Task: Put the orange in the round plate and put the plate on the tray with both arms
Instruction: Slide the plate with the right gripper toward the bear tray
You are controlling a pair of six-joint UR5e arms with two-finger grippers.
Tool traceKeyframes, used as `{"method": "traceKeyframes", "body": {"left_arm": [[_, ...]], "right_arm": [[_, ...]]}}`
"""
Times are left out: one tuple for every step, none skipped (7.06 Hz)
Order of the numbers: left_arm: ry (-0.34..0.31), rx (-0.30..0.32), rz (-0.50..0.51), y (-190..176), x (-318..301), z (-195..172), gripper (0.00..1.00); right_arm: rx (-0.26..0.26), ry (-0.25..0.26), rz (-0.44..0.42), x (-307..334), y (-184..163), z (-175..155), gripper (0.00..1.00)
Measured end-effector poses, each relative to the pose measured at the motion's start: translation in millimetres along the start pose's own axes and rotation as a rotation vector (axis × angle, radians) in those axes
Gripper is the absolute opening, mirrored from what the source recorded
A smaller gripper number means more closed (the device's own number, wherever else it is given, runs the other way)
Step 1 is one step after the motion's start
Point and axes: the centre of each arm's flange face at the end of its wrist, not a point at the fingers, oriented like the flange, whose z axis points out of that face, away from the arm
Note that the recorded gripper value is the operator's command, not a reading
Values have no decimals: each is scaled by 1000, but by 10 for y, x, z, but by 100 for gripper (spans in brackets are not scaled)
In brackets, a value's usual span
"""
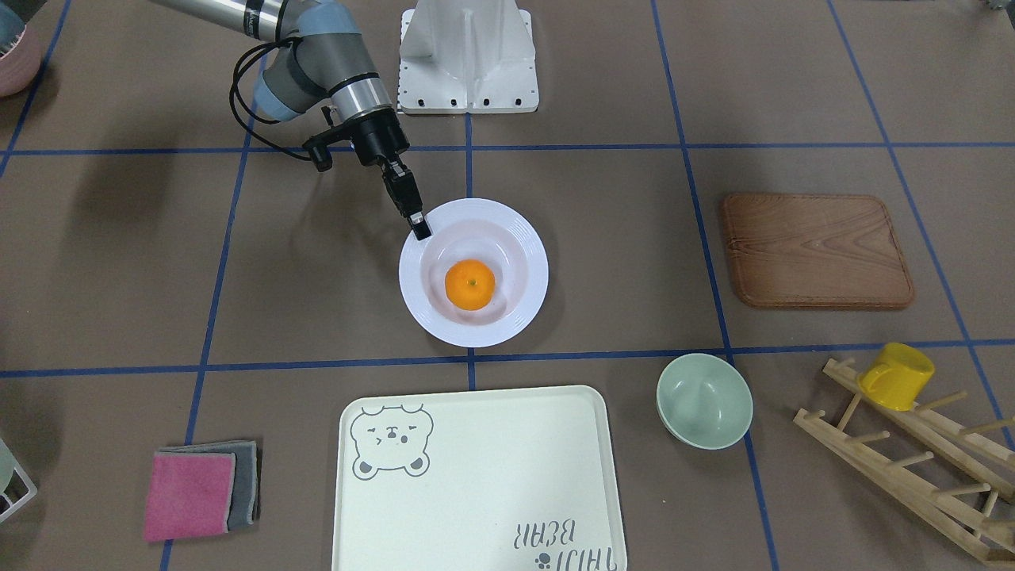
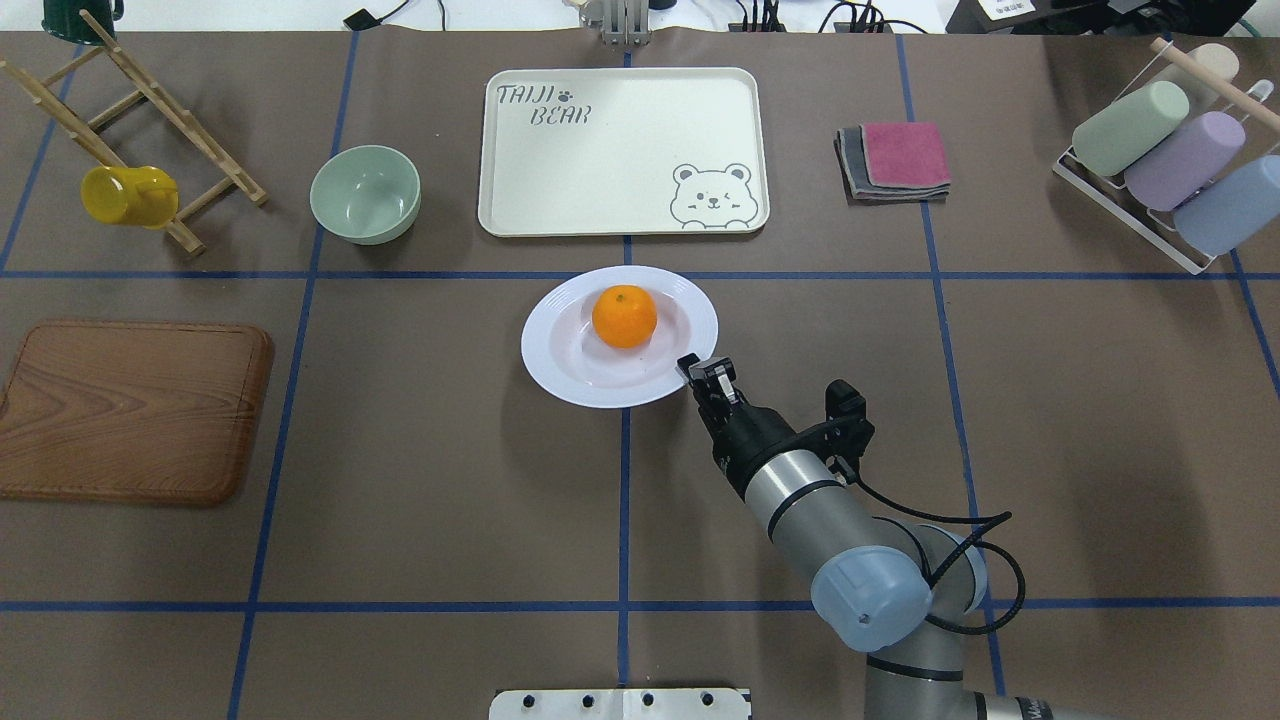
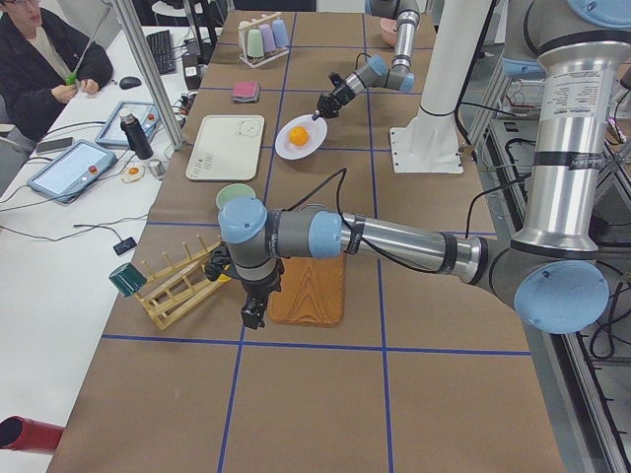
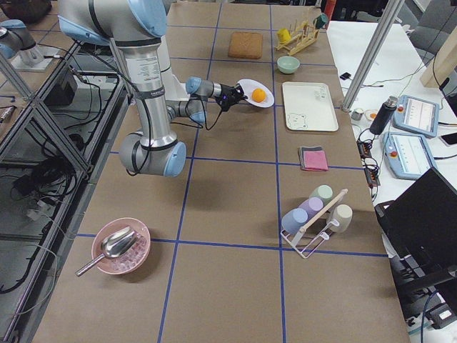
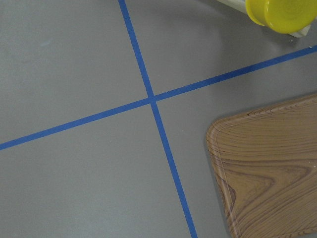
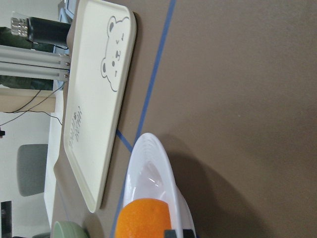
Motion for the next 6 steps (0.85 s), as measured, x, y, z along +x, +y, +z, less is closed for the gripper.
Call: {"method": "traceKeyframes", "body": {"left_arm": [[0, 1, 0, -2, 4, -5, 98], [-1, 4, 1, -5, 15, -17, 98], [-2, 8, 4, -11, 34, -38, 98], [-3, 11, 6, -16, 47, -53, 98], [-3, 13, 8, -21, 57, -62, 98], [-1, 16, 10, -25, 70, -72, 98]], "right_arm": [[19, -56, 22, -141, -109, 25, 0], [51, -94, 27, -279, -239, 116, 0], [99, -120, 19, -394, -345, 363, 0], [158, -133, 5, -485, -379, 811, 0], [218, -137, 2, -582, -399, 1291, 0], [280, -123, 14, -694, -435, 1733, 0]]}}
